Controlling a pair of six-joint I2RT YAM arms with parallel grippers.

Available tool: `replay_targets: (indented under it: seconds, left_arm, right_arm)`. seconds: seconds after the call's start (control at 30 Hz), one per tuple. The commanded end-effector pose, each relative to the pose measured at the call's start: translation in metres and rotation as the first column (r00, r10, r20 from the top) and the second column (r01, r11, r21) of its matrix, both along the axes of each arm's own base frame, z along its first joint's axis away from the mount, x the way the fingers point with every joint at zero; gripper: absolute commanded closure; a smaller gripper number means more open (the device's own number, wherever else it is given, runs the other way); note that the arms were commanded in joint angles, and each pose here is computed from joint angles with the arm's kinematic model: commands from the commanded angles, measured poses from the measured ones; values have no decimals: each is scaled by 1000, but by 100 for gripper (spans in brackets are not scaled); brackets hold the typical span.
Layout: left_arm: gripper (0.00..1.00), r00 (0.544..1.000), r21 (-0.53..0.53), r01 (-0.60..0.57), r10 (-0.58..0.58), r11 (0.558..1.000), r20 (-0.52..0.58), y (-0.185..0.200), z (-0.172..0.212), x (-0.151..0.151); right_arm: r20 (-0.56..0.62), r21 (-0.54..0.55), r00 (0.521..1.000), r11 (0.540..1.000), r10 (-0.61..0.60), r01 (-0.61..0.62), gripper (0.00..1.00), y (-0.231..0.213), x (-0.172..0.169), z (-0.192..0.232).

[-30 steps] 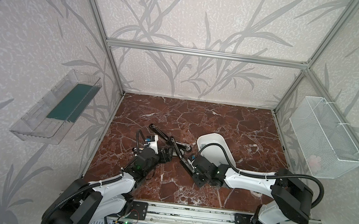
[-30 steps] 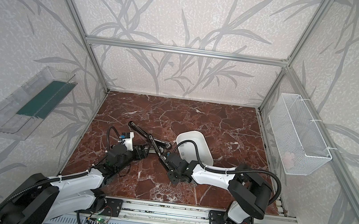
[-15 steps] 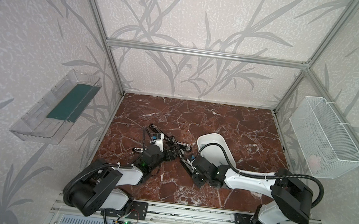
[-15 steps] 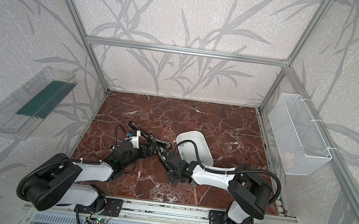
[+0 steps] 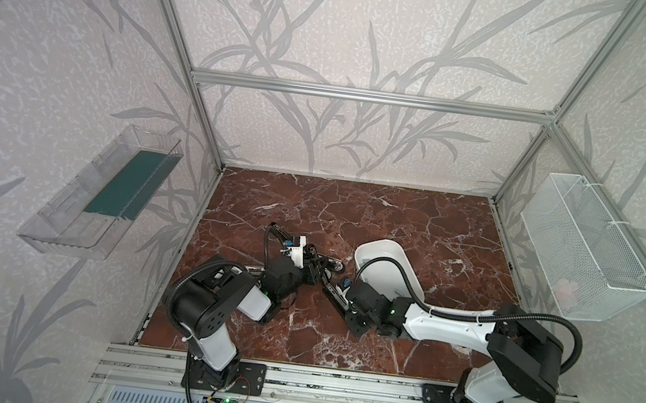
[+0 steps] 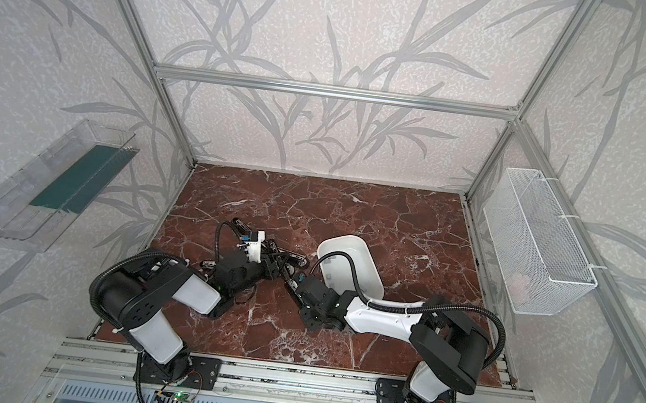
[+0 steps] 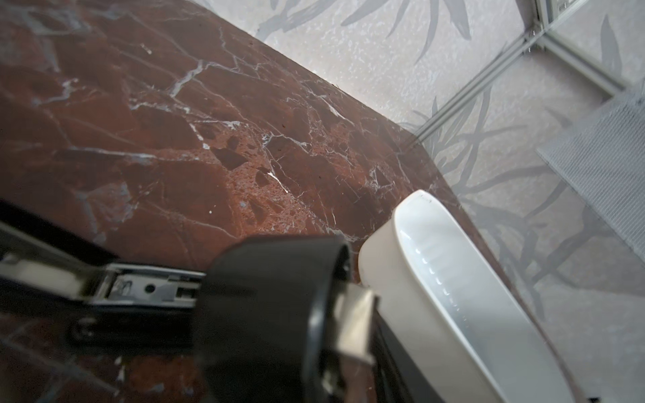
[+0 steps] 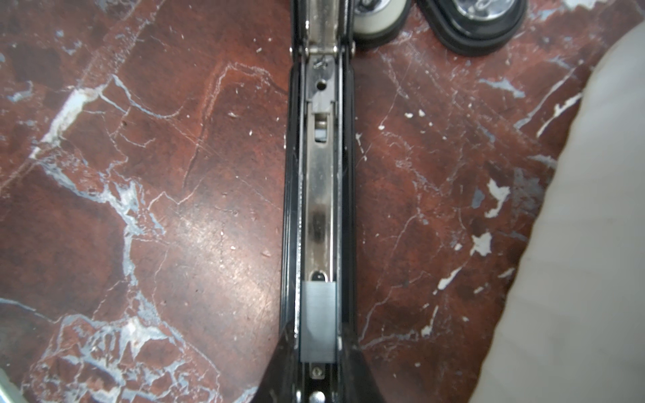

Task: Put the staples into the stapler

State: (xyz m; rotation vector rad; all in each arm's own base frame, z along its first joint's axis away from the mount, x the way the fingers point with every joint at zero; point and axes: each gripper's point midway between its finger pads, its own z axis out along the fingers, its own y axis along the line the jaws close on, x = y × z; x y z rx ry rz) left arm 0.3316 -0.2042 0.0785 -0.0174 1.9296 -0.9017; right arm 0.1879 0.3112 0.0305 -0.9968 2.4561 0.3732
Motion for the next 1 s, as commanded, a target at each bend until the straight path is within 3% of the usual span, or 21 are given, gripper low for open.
replay_targets:
  seconds: [0.0, 0.23, 0.37, 0.57, 0.73, 0.83, 0.97]
  left_arm:
    - [69, 984, -32, 106, -100, 994, 151, -20, 28, -1]
    - [72, 968, 67, 106, -118, 992, 219, -20, 32, -8]
    - [72, 948, 185, 141, -186, 973, 260, -38, 27, -23]
    - [72, 915, 410, 121, -262, 904, 308, -60, 18, -44]
    - [72, 910, 492, 89, -271, 866, 313, -51, 13, -51]
    - [73, 909, 574, 69, -288, 816, 301, -50, 9, -56]
    - [73, 900, 662, 38, -313, 749, 303, -53, 5, -63]
  right_arm:
    - [-4, 12, 999, 999, 33, -33, 100, 6, -3, -3]
    - [-8, 13, 999, 999, 37, -37, 100, 9, -3, -1]
    - [2, 15, 1000, 1000, 27, -27, 100, 9, -1, 3]
    - [26, 4, 1000, 1000, -14, 14, 93, 3, 5, 3]
    - [49, 30, 998, 999, -28, 26, 85, -3, 5, 8]
    - [56, 19, 998, 999, -29, 28, 82, -5, 5, 8]
    - [57, 28, 998, 999, -27, 25, 68, -8, 3, 11]
